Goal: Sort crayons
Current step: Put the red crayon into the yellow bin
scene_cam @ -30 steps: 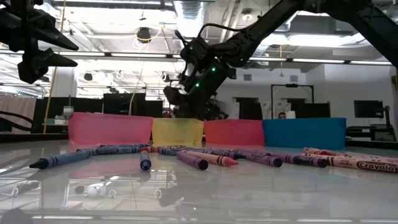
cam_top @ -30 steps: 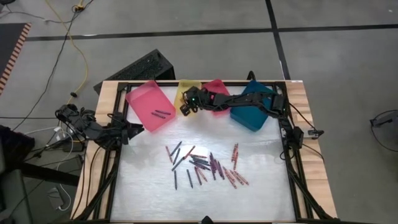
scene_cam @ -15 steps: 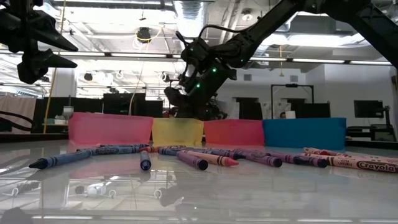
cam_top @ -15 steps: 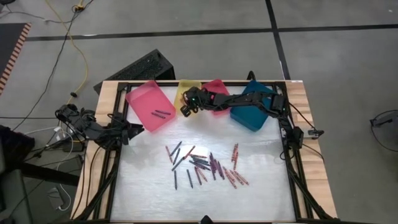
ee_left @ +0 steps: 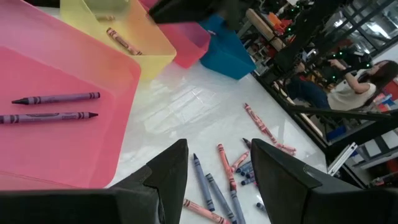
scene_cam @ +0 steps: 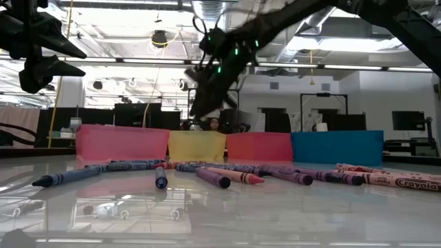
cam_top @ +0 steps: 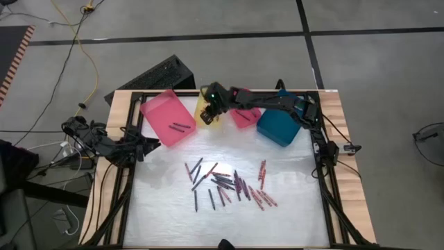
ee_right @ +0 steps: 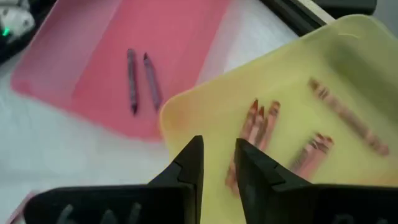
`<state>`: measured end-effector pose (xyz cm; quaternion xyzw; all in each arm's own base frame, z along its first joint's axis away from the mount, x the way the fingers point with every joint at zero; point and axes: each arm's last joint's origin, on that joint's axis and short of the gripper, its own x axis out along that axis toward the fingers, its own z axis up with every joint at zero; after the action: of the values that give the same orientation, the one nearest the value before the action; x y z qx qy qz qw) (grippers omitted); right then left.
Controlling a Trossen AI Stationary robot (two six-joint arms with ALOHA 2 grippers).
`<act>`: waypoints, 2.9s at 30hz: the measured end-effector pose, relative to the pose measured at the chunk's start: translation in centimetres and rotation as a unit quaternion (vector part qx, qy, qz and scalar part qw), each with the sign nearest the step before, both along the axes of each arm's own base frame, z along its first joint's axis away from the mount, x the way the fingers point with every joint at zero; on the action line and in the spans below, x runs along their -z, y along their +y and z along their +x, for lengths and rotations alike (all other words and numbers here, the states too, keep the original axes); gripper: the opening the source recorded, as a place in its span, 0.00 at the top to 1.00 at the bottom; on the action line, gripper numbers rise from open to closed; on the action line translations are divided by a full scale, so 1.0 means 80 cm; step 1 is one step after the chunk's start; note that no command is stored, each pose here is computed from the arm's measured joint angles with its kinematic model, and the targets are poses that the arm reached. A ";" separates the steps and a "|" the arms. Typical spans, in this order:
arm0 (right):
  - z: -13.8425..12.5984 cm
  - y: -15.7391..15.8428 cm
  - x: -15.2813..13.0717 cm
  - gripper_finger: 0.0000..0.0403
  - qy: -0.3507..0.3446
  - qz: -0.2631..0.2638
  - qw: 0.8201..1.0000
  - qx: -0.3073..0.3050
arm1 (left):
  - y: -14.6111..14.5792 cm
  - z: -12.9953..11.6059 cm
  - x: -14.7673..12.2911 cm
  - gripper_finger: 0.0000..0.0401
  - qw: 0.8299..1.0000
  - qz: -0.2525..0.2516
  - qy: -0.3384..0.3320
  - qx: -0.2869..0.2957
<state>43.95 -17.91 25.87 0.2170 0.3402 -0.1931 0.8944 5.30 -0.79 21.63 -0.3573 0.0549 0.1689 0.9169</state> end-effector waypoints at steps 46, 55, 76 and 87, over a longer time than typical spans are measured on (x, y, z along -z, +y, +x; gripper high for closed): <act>-0.301 0.349 -0.017 0.78 0.239 0.163 0.906 0.309 | 0.002 0.000 0.001 0.59 0.997 -0.068 -0.024 -0.039; -0.271 0.369 0.036 0.78 0.233 0.172 0.910 0.296 | 0.002 -0.001 0.001 0.59 0.996 -0.077 -0.025 -0.043; -0.211 0.381 0.115 0.78 0.227 0.182 0.903 0.317 | 0.002 -0.001 0.001 0.59 0.996 -0.073 -0.024 -0.043; -0.199 0.380 0.139 0.80 0.248 0.186 0.896 0.316 | 0.002 -0.001 0.002 0.59 0.996 -0.073 -0.022 -0.045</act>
<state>28.06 12.53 14.74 0.4205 0.4944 -0.4467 0.6158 5.23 -0.63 21.46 -0.4292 0.0310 0.1980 0.8807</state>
